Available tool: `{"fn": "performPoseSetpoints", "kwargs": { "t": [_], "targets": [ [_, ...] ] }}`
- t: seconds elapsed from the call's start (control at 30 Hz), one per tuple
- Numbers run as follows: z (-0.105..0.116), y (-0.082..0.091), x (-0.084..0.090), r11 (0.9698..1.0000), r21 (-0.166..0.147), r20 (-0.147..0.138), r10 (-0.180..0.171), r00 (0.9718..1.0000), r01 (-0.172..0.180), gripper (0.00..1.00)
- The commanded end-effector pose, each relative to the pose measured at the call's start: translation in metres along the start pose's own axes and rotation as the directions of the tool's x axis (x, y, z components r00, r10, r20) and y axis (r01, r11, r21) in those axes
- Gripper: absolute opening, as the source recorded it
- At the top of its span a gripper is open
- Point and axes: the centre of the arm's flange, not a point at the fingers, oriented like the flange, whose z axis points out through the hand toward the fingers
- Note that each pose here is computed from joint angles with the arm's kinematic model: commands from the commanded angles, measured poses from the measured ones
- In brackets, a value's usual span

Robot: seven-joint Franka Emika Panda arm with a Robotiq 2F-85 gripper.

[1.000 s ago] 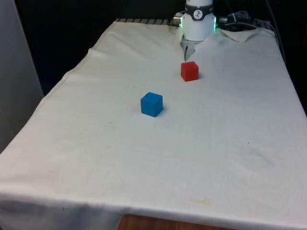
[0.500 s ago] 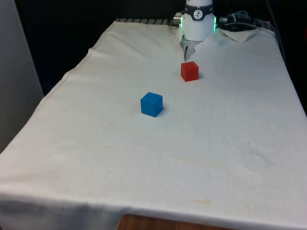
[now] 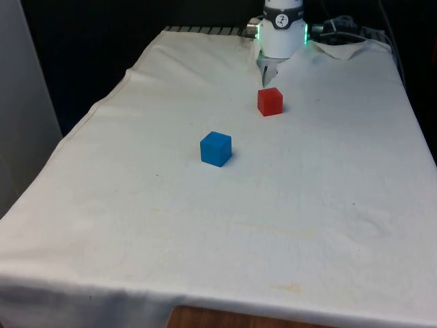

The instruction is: Stack the two cubes.

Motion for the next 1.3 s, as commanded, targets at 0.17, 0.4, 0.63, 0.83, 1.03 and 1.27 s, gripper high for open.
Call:
{"fn": "performPoseSetpoints", "kwargs": {
  "t": [0.17, 0.4, 0.63, 0.83, 1.03, 1.27],
  "targets": [
    [0.007, -0.002, -0.009, 0.9997, -0.021, -0.016, -0.013, 0.9998, 0.013, 1.00],
    [0.017, -0.004, -0.016, 0.9992, -0.028, -0.029, -0.029, 0.9992, 0.028, 1.00],
    [0.029, -0.007, -0.023, 0.9985, -0.025, -0.046, -0.050, 0.9976, 0.049, 1.00],
    [0.040, -0.008, -0.028, 0.9972, -0.023, -0.057, -0.072, 0.9957, 0.071, 1.00],
    [0.054, -0.011, -0.034, 0.9953, -0.020, -0.064, -0.096, 0.9933, 0.095, 1.00],
    [0.067, -0.013, -0.041, 0.9926, -0.018, -0.072, -0.121, 0.9900, 0.120, 1.00]
  ]
}}
